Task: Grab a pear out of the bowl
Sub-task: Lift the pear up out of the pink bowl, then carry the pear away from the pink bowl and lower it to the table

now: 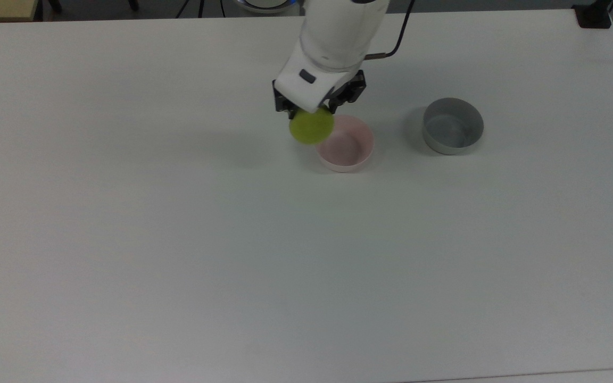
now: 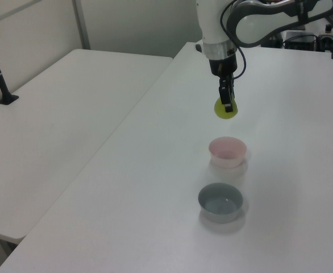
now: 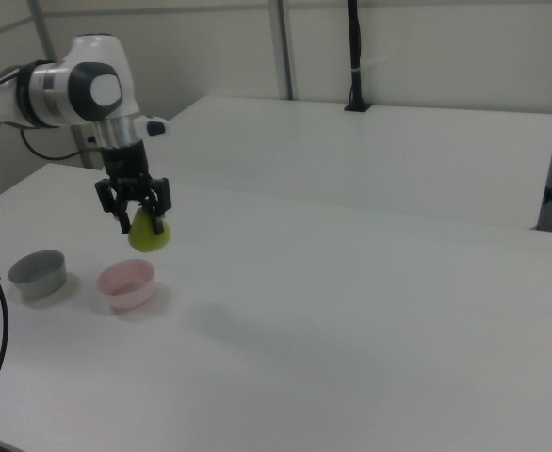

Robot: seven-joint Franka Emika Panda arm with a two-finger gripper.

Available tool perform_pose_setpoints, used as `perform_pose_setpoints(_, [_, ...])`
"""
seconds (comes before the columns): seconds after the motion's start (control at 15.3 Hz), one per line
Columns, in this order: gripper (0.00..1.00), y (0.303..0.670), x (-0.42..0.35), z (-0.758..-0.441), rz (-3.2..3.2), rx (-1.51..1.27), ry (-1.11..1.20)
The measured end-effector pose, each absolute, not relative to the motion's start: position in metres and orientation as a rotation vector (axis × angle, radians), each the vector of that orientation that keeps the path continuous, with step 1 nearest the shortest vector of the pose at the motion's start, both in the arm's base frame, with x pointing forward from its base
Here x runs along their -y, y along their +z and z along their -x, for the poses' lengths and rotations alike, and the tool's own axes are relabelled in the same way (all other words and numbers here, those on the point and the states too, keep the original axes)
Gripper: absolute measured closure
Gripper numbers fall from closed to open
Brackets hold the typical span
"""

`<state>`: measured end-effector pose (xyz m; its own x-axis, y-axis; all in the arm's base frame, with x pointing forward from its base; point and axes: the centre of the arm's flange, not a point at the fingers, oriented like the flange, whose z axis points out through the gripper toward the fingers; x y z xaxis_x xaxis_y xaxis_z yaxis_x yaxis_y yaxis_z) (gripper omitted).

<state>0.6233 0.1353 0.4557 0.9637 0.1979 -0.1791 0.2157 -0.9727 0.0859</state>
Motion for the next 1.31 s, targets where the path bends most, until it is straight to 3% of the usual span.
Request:
perform_pose_setpoints(0.59, [0.28, 0.448, 0.029, -0.645, -3.022, -0.196, -0.238])
perform_pose_setpoints(1.31, [0.26, 0.337, 0.041, -0.668, -2.984, -0.221, -0.355])
